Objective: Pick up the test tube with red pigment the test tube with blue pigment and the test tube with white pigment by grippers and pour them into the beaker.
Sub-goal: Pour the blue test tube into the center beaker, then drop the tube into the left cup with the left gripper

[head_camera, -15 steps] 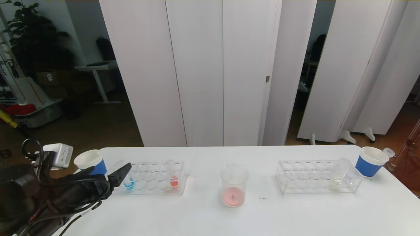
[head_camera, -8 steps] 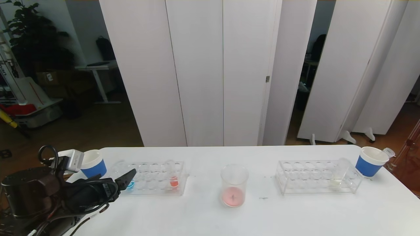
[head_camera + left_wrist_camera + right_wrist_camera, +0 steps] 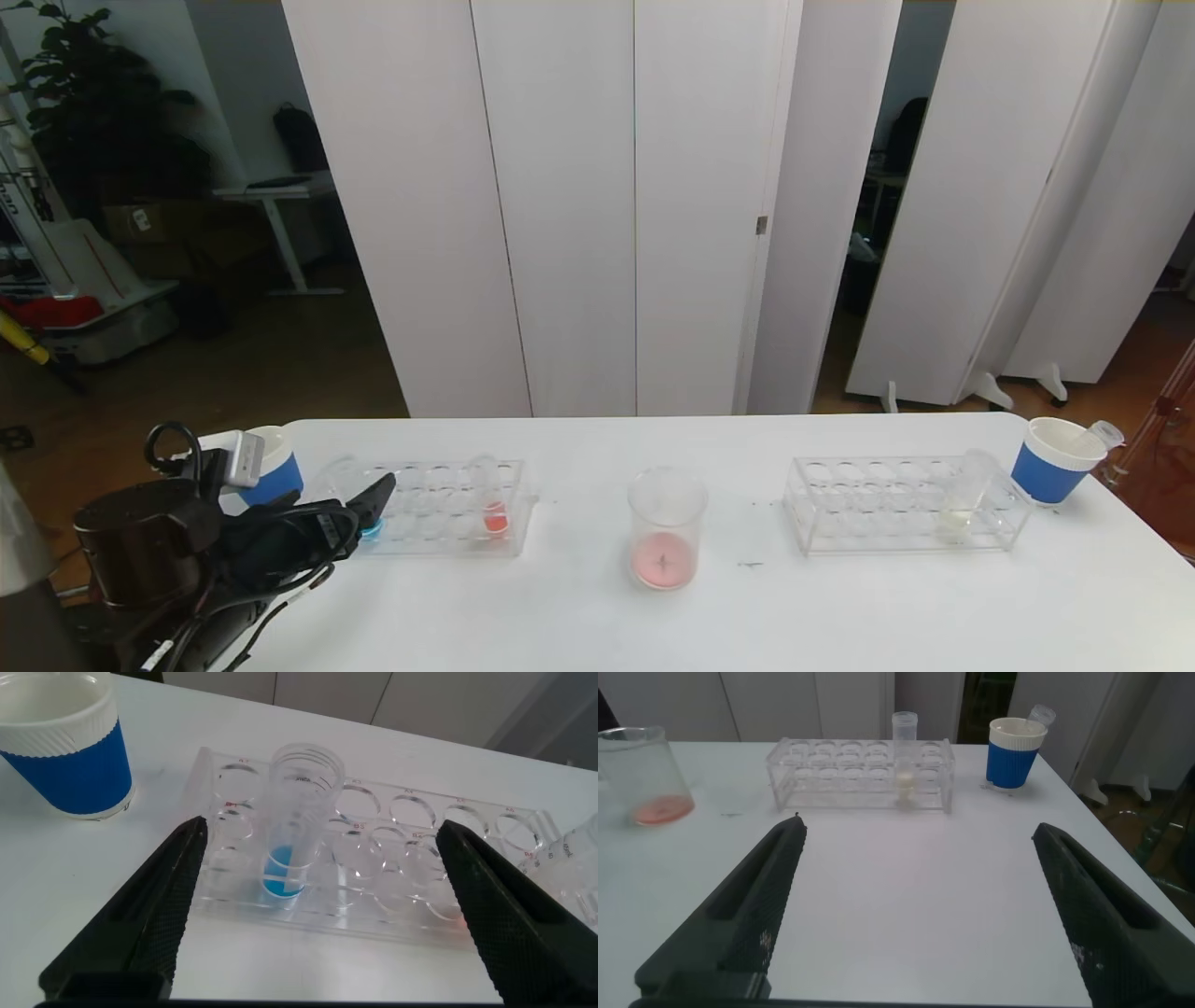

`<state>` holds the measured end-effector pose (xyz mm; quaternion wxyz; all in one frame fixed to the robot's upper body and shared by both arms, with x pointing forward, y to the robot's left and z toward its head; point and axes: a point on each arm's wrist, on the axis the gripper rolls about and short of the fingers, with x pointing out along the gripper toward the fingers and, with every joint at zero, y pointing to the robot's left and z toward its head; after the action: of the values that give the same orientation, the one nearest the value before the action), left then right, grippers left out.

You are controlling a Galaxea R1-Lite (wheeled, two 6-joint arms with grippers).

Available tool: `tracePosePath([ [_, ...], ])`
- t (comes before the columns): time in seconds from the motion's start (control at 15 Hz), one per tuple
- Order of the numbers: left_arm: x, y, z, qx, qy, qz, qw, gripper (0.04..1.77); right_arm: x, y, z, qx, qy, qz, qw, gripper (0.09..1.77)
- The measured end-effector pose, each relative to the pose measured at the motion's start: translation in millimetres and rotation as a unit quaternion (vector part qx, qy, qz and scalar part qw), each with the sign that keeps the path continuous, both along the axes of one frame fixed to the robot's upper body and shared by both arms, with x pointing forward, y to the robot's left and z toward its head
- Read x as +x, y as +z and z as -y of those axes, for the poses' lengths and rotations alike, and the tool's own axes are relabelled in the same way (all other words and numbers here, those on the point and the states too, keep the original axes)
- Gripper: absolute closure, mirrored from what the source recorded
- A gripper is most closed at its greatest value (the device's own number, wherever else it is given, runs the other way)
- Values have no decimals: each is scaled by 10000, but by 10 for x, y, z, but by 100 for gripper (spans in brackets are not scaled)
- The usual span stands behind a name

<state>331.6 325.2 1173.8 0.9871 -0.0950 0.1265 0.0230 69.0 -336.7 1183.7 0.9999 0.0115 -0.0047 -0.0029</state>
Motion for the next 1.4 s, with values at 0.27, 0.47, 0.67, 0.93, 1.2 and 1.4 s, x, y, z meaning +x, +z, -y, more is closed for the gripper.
tracePosePath([
  [0.27,75,-165,-6,44,154,-258,9995,6,0,0,0,0,-4,0,10000,12],
  [0.47,121,-189,-12,-13,212,-259,9994,6,0,0,0,0,-2,0,10000,12],
  [0.67,171,-168,-18,-101,270,-156,9995,6,0,0,0,0,-2,0,10000,12],
  [0.93,246,-164,-32,-81,421,-61,9991,6,0,0,0,0,-2,0,10000,12],
  [1.2,306,-190,-36,-56,527,-46,9986,6,0,0,0,0,-2,0,10000,12],
  [1.4,325,-198,-39,-56,533,-41,9986,6,0,0,0,0,-4,0,10000,12],
])
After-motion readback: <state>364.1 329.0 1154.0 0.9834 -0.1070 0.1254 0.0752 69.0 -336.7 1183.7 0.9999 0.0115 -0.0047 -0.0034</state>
